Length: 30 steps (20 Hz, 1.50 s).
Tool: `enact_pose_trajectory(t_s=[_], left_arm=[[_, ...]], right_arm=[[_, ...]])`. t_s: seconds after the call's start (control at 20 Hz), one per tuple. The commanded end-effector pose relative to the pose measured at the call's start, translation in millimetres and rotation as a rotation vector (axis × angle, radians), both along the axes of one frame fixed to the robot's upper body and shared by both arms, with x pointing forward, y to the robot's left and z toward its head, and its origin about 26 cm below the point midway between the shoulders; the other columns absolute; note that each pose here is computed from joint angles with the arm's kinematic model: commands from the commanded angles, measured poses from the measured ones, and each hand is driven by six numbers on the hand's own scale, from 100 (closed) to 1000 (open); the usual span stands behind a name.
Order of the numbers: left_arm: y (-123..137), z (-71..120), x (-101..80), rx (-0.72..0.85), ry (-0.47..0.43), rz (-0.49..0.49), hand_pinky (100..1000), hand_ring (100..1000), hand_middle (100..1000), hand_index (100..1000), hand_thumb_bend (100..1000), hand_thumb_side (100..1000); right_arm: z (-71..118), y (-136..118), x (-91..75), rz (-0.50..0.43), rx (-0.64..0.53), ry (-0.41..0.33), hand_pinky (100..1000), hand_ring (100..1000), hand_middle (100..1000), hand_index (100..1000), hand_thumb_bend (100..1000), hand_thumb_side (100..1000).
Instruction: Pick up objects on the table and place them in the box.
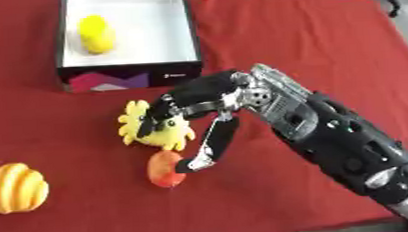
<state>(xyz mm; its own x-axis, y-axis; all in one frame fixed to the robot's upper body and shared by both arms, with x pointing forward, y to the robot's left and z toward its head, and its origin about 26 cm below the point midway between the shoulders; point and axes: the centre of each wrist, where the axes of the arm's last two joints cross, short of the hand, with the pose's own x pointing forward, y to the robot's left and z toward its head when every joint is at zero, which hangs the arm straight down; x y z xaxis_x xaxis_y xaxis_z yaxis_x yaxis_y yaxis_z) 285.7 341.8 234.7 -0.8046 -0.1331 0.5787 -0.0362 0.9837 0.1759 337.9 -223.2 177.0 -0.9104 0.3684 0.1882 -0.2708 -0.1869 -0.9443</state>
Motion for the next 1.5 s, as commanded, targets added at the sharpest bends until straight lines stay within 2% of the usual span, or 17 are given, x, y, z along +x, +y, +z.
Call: enact_pose_trajectory(t_s=[0.05, 0.25, 0.5, 0.7, 0.75, 1.1, 1.3, 1.5], left_arm=[[0, 8.3, -3.1, 0.036, -0.022, 0.000, 840, 825, 746, 791, 100, 634], [1, 8.0, -3.3, 0.036, -0.022, 0.002, 840, 826, 747, 791, 100, 633], [1, 7.6, -3.6, 0.037, -0.020, 0.004, 841, 833, 747, 791, 100, 632], [2, 7.2, -4.0, 0.041, -0.015, 0.005, 841, 837, 748, 792, 100, 632], [2, 7.0, -4.1, 0.042, -0.014, 0.005, 841, 837, 748, 792, 100, 632], [3, 5.0, -4.8, 0.044, -0.006, 0.008, 840, 838, 748, 792, 100, 631], [3, 4.2, -5.0, 0.044, -0.004, 0.007, 841, 840, 749, 793, 100, 631], [3, 3.8, -4.9, 0.044, -0.002, 0.006, 842, 841, 750, 794, 100, 630]], right_arm=[[1.1, -6, 1.3, 0.125, -0.151, -0.037, 924, 778, 769, 892, 330, 396], [3.2, -8, -2.6, 0.117, -0.119, -0.078, 910, 758, 745, 887, 349, 335], [17.6, -8, -11.6, 0.126, -0.017, -0.170, 900, 744, 739, 883, 359, 372], [30.5, -3, -24.5, 0.183, 0.042, -0.220, 897, 737, 735, 883, 356, 377], [32.8, -2, -27.4, 0.198, 0.043, -0.221, 896, 735, 734, 883, 340, 356], [43.9, 2, -38.3, 0.232, 0.056, -0.213, 882, 723, 724, 876, 348, 377], [39.9, 4, -37.6, 0.230, 0.028, -0.193, 848, 676, 713, 872, 338, 369], [29.0, 0, -30.2, 0.189, -0.010, -0.173, 834, 636, 720, 874, 340, 376]])
